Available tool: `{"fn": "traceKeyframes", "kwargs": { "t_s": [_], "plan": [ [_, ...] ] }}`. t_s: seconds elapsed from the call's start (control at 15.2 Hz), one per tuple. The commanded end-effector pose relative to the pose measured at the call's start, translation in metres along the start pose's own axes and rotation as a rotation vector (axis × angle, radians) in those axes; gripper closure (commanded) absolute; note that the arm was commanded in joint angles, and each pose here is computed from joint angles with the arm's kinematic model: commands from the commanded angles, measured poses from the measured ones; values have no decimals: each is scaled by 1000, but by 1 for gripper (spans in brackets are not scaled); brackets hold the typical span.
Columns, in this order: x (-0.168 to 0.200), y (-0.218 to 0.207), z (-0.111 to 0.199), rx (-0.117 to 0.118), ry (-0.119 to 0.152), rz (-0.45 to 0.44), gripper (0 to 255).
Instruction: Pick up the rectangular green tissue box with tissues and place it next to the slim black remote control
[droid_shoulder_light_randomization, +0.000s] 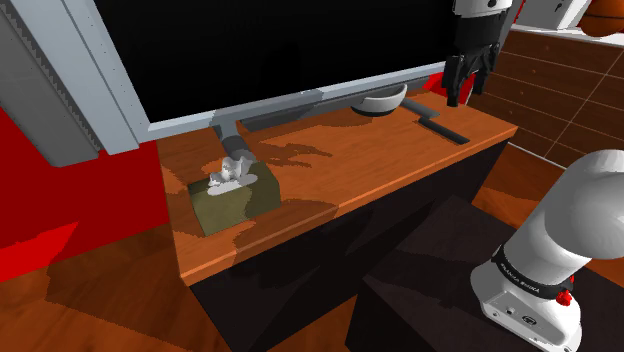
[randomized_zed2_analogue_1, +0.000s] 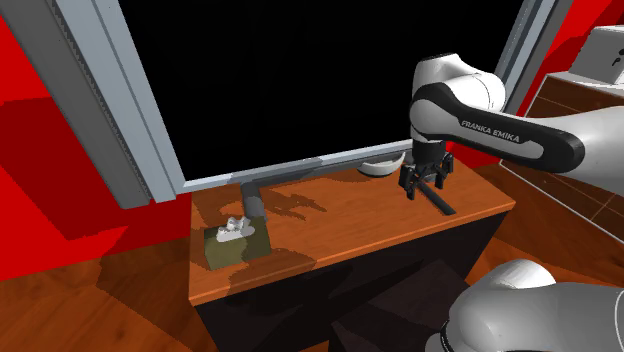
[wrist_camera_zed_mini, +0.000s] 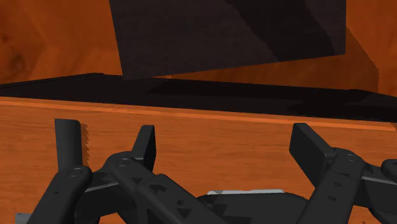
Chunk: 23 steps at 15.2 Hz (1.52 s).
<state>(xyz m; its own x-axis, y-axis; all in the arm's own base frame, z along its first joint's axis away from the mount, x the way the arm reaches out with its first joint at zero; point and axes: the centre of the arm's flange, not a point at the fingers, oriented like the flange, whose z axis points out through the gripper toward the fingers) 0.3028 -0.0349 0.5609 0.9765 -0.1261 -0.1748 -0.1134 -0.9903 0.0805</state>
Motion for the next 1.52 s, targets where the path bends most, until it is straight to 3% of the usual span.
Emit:
{"fn": "traceKeyframes", "kwargs": {
  "t_s": [0.0, 1.45],
  "plan": [
    [0, 0, 0, 0, 0, 0, 0],
    [6, -254, 46, 224, 214, 297, 0]
  ]
}}
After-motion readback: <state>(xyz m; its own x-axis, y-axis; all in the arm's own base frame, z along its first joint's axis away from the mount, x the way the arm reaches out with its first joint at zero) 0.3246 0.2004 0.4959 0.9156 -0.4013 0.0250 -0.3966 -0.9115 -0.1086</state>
